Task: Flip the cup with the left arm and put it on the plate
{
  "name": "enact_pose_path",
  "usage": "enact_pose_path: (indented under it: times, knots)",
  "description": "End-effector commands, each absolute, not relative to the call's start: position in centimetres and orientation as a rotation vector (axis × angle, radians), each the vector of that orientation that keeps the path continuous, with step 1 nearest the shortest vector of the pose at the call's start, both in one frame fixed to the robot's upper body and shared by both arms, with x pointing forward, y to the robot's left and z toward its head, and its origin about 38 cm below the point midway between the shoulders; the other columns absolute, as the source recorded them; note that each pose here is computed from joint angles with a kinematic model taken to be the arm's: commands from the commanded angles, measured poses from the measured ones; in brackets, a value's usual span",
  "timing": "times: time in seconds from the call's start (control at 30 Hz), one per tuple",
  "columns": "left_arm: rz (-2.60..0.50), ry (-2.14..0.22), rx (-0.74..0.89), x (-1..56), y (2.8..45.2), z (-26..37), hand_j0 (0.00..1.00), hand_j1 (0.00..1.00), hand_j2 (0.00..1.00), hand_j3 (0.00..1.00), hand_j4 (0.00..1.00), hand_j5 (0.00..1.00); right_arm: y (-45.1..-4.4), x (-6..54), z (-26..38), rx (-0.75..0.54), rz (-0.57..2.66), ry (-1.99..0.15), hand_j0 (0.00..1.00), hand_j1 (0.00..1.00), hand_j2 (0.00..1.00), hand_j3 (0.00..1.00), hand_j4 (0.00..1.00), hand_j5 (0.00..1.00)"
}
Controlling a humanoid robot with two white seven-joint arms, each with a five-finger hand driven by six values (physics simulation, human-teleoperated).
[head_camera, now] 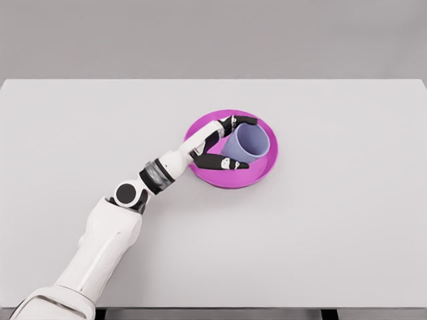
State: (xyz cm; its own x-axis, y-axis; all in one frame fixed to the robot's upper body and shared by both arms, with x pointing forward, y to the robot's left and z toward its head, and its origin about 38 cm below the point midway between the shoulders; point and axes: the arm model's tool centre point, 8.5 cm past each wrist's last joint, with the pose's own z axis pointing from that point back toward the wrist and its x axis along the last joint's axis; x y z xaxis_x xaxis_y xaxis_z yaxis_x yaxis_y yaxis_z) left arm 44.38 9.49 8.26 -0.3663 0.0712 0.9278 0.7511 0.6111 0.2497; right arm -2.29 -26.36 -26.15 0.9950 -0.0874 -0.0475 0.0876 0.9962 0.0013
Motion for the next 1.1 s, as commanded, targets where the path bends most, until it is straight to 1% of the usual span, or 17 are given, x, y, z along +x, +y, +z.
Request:
enact_pose_path:
  times: [0.0,0.03,0.1,0.57,0.6,0.63,0.77,0.8,0.97,1.07]
  knots:
    - [-0.831,-1.820,-0.667,44.3,9.5,8.2,0.87,0.87,0.87,0.87,0.87,0.87,-26.4,-2.3,-26.1,0.004,-0.087,0.048,1.00,1.00,1.00,1.00,1.00,1.00]
    - [-0.834,-1.820,-0.666,44.4,9.5,8.2,0.94,0.94,0.94,0.94,0.94,0.94,-26.4,-2.3,-26.1,0.004,-0.087,0.048,1.00,1.00,1.00,1.00,1.00,1.00]
    - [-0.838,-1.819,-0.665,44.4,9.5,8.2,1.00,1.00,1.00,1.00,1.00,1.00,-26.4,-2.3,-26.1,0.004,-0.087,0.048,1.00,1.00,1.00,1.00,1.00,1.00]
    - [-0.851,-1.813,-0.664,44.3,9.3,8.1,1.00,1.00,1.00,1.00,1.00,1.00,-26.4,-2.3,-26.1,0.004,-0.087,0.048,1.00,1.00,1.00,1.00,1.00,1.00]
    - [-0.854,-1.812,-0.664,44.3,9.3,8.0,0.93,0.93,0.93,0.93,0.93,0.93,-26.4,-2.3,-26.1,0.004,-0.087,0.048,1.00,1.00,1.00,1.00,1.00,1.00]
    - [-0.855,-1.813,-0.664,44.3,9.3,8.1,0.66,0.66,0.66,0.66,0.66,0.66,-26.4,-2.3,-26.1,0.004,-0.087,0.048,1.00,1.00,1.00,1.00,1.00,1.00]
    - [-0.848,-1.814,-0.663,44.4,9.4,8.1,0.67,0.67,0.67,0.67,0.67,0.67,-26.4,-2.3,-26.1,0.004,-0.087,0.048,1.00,1.00,1.00,1.00,1.00,1.00]
    - [-0.843,-1.811,-0.663,44.3,9.5,8.0,0.69,0.69,0.69,0.69,0.69,0.69,-26.4,-2.3,-26.1,0.004,-0.087,0.048,1.00,1.00,1.00,1.00,1.00,1.00]
    - [-0.826,-1.814,-0.665,44.4,9.6,7.9,0.72,0.72,0.72,0.72,0.72,0.72,-26.4,-2.3,-26.1,0.004,-0.087,0.048,1.00,1.00,1.00,1.00,1.00,1.00]
    - [-0.833,-1.810,-0.651,44.5,10.3,7.9,0.79,0.79,0.79,0.79,0.79,0.79,-26.4,-2.3,-26.1,0.004,-0.087,0.048,1.00,1.00,1.00,1.00,1.00,1.00]
